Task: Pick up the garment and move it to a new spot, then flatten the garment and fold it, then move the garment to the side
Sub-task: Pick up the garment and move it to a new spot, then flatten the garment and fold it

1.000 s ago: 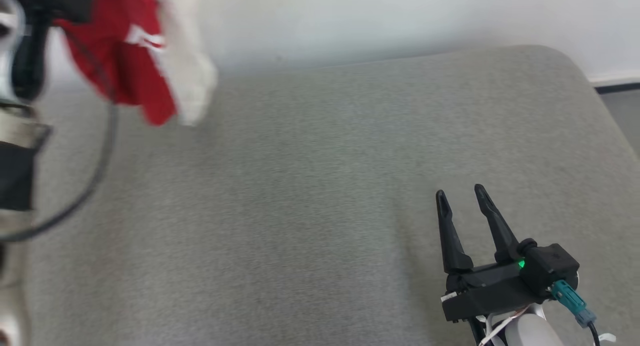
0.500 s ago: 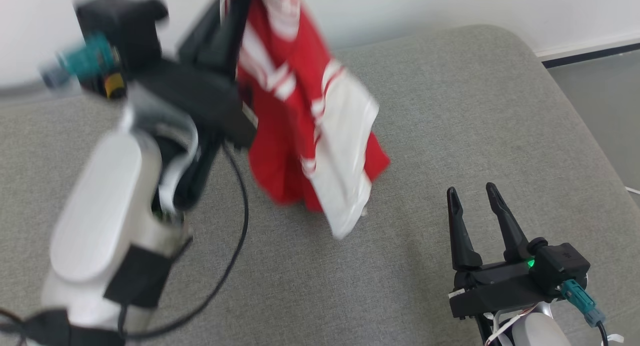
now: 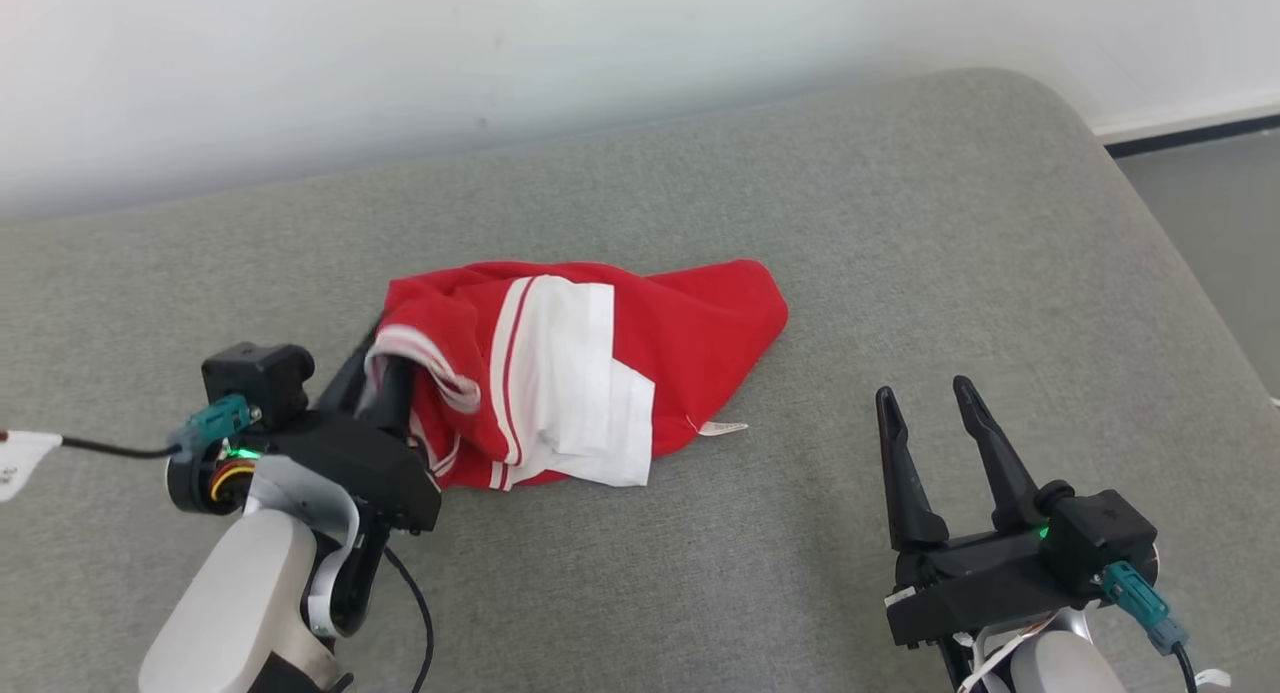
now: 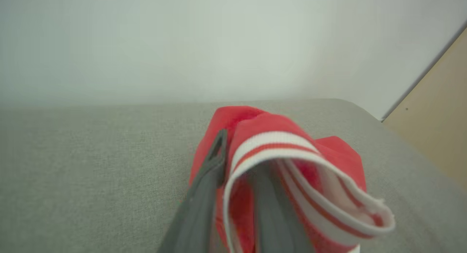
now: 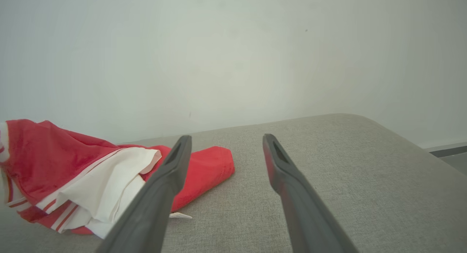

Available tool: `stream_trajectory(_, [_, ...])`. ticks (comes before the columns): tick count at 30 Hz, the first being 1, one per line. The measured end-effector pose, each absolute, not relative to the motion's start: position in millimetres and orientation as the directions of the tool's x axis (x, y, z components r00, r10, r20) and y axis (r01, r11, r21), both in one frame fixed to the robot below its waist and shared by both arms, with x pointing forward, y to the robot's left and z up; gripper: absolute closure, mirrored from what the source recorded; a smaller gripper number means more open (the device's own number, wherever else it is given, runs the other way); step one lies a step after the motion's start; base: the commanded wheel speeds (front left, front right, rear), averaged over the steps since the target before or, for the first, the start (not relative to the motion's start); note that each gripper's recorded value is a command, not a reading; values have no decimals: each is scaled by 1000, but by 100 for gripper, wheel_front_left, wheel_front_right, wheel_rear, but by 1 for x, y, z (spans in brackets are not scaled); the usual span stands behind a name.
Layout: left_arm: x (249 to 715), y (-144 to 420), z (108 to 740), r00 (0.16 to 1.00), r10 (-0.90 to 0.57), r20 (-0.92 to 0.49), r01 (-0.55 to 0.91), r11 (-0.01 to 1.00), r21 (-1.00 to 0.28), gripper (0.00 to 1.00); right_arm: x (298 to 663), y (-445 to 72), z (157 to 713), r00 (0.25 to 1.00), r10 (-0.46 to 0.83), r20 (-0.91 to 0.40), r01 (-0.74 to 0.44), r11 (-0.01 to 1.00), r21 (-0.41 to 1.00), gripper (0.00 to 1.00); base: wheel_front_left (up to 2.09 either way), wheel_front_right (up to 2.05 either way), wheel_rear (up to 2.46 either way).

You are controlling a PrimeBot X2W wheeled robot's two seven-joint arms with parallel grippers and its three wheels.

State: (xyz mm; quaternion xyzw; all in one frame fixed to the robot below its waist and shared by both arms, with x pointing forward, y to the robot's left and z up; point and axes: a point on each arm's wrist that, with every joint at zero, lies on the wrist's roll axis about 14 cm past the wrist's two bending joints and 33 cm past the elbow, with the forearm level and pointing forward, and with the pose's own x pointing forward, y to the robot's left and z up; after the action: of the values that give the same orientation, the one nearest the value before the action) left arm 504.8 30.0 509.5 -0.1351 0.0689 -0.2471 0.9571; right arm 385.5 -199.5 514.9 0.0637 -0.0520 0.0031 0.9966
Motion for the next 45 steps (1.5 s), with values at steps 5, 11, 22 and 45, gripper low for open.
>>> stream_trajectory(5, [500, 45, 523, 893, -450, 5, 436, 863, -257, 0, 384, -193, 518, 994, 18, 112, -33, 991, 127, 0, 0, 0, 0])
stream_trajectory(11, [501, 102, 561, 942, -310, 127, 328, 931, -161, 0, 384, -182, 520, 991, 49, 122, -64, 990, 127, 0, 0, 0, 0])
stream_trajectory(22, [447, 176, 554, 980, -175, 95, 166, 982, 94, 0, 376, -170, 524, 988, 80, 135, -97, 987, 125, 0, 0, 0, 0])
stream_trajectory(45, [357, 202, 520, 997, -45, 68, 49, 998, -51, 0, 364, -162, 518, 987, 107, 121, -120, 987, 109, 0, 0, 0, 0])
